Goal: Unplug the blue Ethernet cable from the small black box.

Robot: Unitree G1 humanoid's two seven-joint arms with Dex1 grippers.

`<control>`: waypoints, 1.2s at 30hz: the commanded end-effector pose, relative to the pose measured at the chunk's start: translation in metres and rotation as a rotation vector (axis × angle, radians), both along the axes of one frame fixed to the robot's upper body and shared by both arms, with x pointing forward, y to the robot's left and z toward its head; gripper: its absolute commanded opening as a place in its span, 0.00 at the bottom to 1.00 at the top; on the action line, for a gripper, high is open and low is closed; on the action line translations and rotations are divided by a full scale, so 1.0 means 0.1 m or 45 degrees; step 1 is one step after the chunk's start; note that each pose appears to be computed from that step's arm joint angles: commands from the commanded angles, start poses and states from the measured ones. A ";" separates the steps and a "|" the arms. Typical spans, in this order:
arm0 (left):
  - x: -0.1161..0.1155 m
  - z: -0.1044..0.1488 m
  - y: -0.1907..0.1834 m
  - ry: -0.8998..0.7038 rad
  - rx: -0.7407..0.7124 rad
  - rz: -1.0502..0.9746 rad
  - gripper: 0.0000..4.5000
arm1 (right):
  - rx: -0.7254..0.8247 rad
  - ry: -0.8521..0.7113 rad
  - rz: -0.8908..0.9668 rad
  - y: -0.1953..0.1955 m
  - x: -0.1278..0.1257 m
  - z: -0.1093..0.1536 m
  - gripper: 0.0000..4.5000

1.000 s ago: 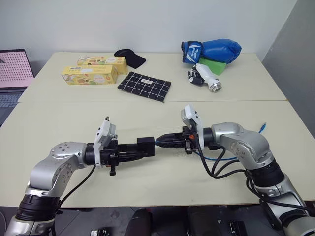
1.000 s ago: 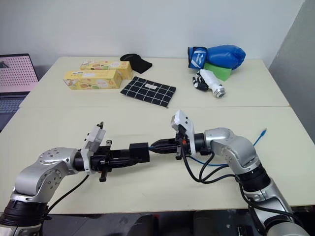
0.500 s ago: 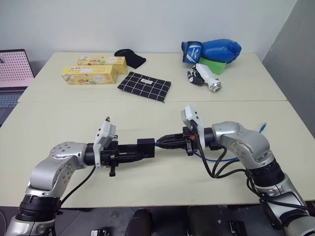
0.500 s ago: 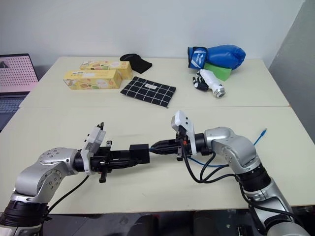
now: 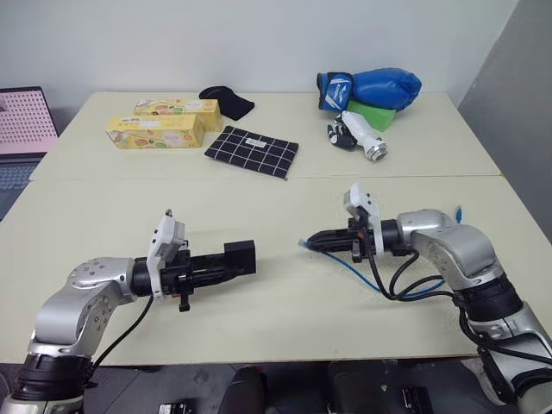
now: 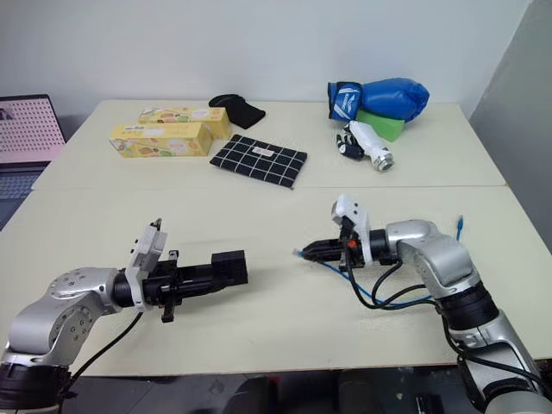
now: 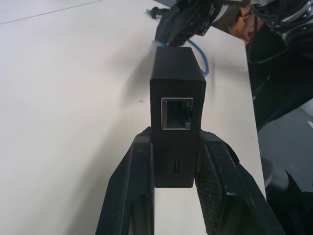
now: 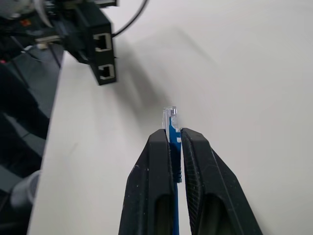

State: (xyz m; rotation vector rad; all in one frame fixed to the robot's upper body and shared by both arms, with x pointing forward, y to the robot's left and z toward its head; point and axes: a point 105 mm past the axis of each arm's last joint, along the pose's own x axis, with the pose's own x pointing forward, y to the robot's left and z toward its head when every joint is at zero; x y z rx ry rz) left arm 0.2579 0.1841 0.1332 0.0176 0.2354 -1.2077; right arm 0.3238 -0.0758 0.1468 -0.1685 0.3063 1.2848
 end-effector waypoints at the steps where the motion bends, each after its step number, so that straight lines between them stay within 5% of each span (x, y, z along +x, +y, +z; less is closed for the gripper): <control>1: 0.03 0.11 0.05 -0.080 0.038 0.059 0.17 | -0.066 -0.193 -0.352 -0.39 0.50 0.04 0.01; 7: 0.14 0.10 0.05 -0.115 0.040 0.161 0.17 | -0.320 -0.385 -0.775 -0.93 0.99 -0.19 0.01; 8: 0.17 0.10 0.06 -0.122 0.050 0.184 0.17 | -0.323 -0.385 -0.775 -0.95 0.99 -0.21 0.08; 15: 0.38 0.11 0.17 -0.162 0.038 0.393 0.17 | -0.179 -0.357 -0.585 -0.80 0.83 -0.03 0.41; 21: 0.64 0.18 0.51 -0.357 0.039 0.782 0.17 | 0.036 -0.409 -0.192 -0.37 0.39 0.43 0.69; 27: 0.85 0.20 1.22 -0.615 0.046 1.421 0.17 | 0.080 -0.505 0.101 0.27 0.00 0.66 0.69; 36: 0.91 -0.20 1.40 -0.614 0.063 1.638 0.17 | 0.050 -0.472 0.237 0.71 -0.13 0.56 0.69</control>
